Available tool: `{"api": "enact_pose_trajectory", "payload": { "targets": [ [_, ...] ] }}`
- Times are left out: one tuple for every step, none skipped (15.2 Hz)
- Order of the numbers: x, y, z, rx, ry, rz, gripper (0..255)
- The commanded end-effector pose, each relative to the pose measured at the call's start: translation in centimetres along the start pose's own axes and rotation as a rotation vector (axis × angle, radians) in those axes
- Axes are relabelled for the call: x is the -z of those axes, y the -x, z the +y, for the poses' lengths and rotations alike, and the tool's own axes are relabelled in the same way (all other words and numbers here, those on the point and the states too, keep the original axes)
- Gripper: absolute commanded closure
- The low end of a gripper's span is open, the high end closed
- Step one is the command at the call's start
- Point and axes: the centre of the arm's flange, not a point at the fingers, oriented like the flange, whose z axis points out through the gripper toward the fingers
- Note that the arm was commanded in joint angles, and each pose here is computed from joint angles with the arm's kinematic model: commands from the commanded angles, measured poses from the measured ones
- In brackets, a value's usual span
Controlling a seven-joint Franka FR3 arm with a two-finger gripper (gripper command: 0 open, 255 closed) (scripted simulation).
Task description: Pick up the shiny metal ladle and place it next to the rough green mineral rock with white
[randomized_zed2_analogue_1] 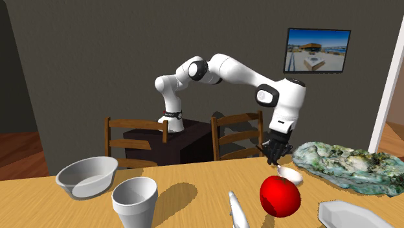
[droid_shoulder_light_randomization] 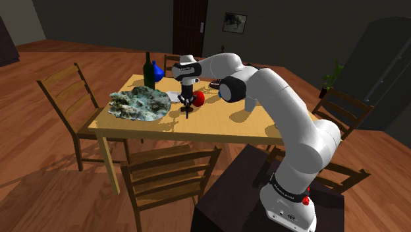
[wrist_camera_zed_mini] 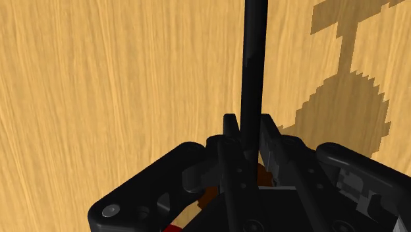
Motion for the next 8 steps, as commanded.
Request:
{"api": "enact_pose_trajectory", "payload": {
  "targets": [
    [-1.1, -0.3, -0.1, 0.0, 0.0, 0.0, 255],
    [-1.6, -0.4, -0.1, 0.0, 0.0, 0.0, 255],
    [-2.1, -0.4, -0.2, 0.0, 0.0, 0.0, 255],
    [-2.7, -0.5, -0.2, 0.0, 0.0, 0.0, 255],
    [-3.2, -0.5, -0.3, 0.0, 0.0, 0.0, 255],
    [-3.7, -0.6, -0.3, 0.0, 0.0, 0.0, 255],
    [-4.2, -0.6, -0.4, 0.0, 0.0, 0.0, 255],
    [-4.8, -0.7, -0.4, 0.0, 0.0, 0.0, 255]
  ]
}}
